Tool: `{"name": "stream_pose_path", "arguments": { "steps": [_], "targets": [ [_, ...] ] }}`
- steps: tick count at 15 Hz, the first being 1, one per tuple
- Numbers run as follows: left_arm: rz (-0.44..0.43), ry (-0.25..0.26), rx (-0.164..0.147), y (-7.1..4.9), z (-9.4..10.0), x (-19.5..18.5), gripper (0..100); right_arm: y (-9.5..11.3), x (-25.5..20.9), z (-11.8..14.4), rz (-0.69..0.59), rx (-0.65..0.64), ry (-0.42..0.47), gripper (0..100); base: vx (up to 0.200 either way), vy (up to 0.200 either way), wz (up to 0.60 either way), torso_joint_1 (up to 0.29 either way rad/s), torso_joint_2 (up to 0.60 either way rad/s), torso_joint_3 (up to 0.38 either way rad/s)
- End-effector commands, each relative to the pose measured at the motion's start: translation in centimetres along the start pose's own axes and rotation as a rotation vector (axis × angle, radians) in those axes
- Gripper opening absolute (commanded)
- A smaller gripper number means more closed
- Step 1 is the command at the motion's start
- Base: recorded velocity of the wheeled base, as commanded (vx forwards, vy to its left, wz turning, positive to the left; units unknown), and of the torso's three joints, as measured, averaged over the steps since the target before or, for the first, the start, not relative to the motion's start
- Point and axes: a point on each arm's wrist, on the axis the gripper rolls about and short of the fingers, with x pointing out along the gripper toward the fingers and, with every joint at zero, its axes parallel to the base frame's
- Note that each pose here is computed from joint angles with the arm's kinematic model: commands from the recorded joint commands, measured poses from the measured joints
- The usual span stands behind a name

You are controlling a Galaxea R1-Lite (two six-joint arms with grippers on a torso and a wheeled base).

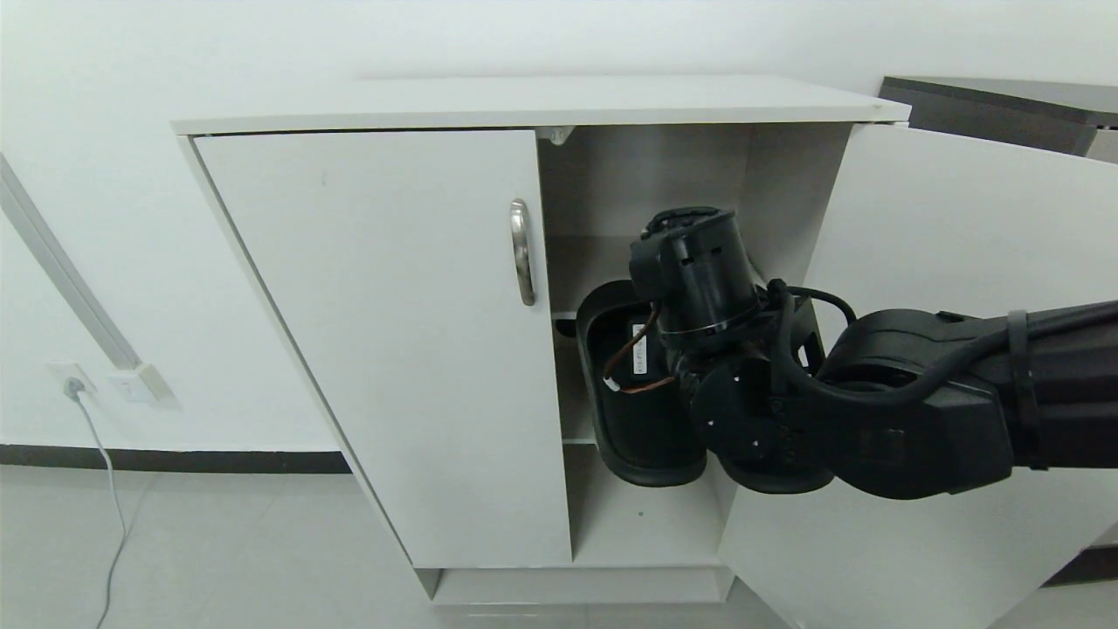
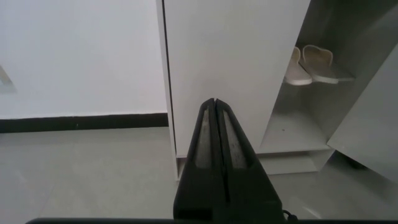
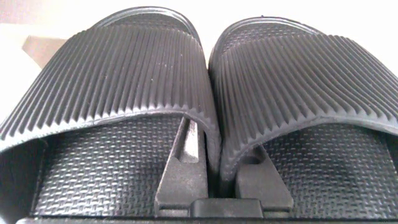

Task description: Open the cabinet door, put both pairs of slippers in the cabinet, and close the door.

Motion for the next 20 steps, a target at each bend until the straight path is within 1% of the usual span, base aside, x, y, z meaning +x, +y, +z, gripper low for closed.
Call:
{"name": "stream_pose_path", "arguments": {
  "steps": [1, 4, 8, 12, 15, 17, 20],
  "targets": [
    [-0.001, 0.001, 0.001, 0.0, 0.0, 0.0, 0, 0.0, 0.0, -0.1, -0.001, -0.002, 0.002, 0, 0.2, 0.0, 0.0, 0.002, 0.0, 0.002],
    [-0.001, 0.001, 0.001, 0.0, 0.0, 0.0, 0, 0.2, 0.2, 0.0, -0.002, 0.0, -0.001, 0, 0.2, 0.0, 0.0, 0.012, 0.0, 0.002],
    [0.001, 0.001, 0.001, 0.0, 0.0, 0.0, 0, 0.6, 1.1, -0.3, -0.011, 0.018, -0.022, 0, 0.0, 0.0, 0.0, 0.0, 0.0, 0.0],
    [0.004, 0.001, -0.002, 0.0, 0.0, 0.0, 0, 0.8, 2.9, -0.9, -0.036, 0.012, -0.011, 0, 0.0, 0.0, 0.0, 0.0, 0.0, 0.0],
    [0.004, 0.001, -0.002, 0.0, 0.0, 0.0, 0, 0.9, 4.5, -0.6, -0.052, 0.014, -0.017, 0, 0.0, 0.0, 0.0, 0.0, 0.0, 0.0],
    [0.004, 0.001, -0.004, 0.0, 0.0, 0.0, 0, 1.1, 5.9, -0.3, -0.038, 0.025, -0.017, 0, 0.0, 0.0, 0.0, 0.0, 0.0, 0.0],
    [0.005, 0.001, -0.005, 0.0, 0.0, 0.0, 0, 1.2, 8.3, 0.2, -0.061, 0.026, -0.008, 0, 0.0, 0.0, 0.0, 0.0, 0.0, 0.0]
  ]
}}
